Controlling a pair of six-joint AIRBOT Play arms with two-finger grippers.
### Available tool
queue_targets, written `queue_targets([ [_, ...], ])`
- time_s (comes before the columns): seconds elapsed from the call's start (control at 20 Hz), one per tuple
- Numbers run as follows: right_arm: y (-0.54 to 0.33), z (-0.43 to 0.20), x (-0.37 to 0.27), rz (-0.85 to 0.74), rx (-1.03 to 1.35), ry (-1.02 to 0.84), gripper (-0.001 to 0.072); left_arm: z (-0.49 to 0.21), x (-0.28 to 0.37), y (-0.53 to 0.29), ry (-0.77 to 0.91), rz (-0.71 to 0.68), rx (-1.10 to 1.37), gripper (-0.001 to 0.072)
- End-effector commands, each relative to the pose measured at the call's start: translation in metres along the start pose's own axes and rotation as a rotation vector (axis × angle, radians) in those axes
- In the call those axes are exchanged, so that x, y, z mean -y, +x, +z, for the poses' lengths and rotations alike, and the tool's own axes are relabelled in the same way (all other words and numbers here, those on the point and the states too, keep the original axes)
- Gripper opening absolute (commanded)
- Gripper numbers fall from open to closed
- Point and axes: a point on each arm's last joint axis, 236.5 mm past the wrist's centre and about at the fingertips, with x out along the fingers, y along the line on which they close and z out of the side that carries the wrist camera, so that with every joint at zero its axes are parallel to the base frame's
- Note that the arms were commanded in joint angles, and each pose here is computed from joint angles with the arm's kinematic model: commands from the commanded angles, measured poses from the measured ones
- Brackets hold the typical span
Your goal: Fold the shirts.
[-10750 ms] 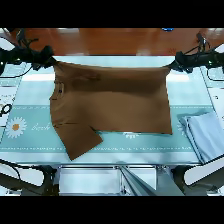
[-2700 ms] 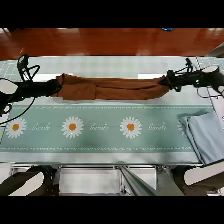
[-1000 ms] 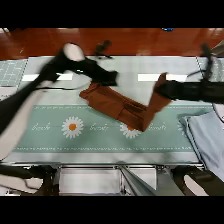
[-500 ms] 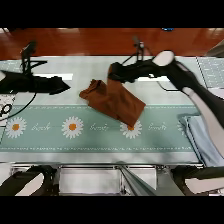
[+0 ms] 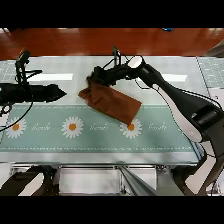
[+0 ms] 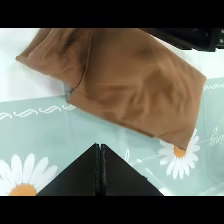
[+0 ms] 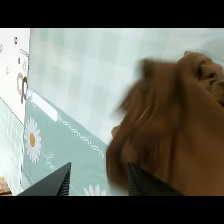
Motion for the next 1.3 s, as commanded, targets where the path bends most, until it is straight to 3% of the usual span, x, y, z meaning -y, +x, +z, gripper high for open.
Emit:
queue_targets([
  [0.0, -0.018, 0.007, 0.003, 0.009, -0.015, -0.001, 0.0411, 0.031, -0.026, -0.009, 0.03, 0.067, 0.124, 0.0018],
  [0.15, -0.117, 0.022, 0.004, 0.005, -0.06, -0.028, 0.041, 0.067, -0.051, -0.063, -0.117, 0.061, 0.23, 0.0018],
  [0.2, -0.156, 0.022, 0.012, -0.062, -0.067, -0.062, 0.041, 0.07, -0.056, -0.078, -0.123, 0.061, 0.246, 0.0018],
  [0.35, -0.281, 0.004, 0.07, -0.512, -0.01, -0.097, 0.041, 0.062, -0.069, -0.101, -0.154, 0.087, 0.271, 0.0018],
  [0.45, -0.353, -0.016, 0.115, -0.842, 0.156, -0.045, 0.041, 0.048, -0.064, -0.093, -0.158, 0.072, 0.252, 0.0018],
  [0.5, -0.37, -0.031, 0.13, -0.919, 0.247, -0.016, 0.041, 0.037, -0.062, -0.084, -0.154, 0.062, 0.225, 0.0018],
  [0.6, -0.359, -0.078, 0.16, -0.882, 0.371, 0.096, 0.041, 0.009, -0.059, -0.06, -0.172, 0.035, 0.147, 0.0018],
  [0.85, -0.232, -0.167, 0.188, -0.457, 0.263, 0.393, 0.0419, -0.054, -0.047, -0.007, -0.189, -0.018, -0.025, 0.0018],
  [1.1, -0.169, -0.157, 0.184, -0.222, 0.153, 0.494, 0.0419, -0.065, -0.038, 0.007, -0.163, -0.028, -0.049, 0.0018],
  [1.25, -0.138, -0.147, 0.183, -0.199, 0.076, 0.475, 0.0418, -0.064, -0.039, 0.007, -0.163, -0.026, -0.043, 0.0018],
])
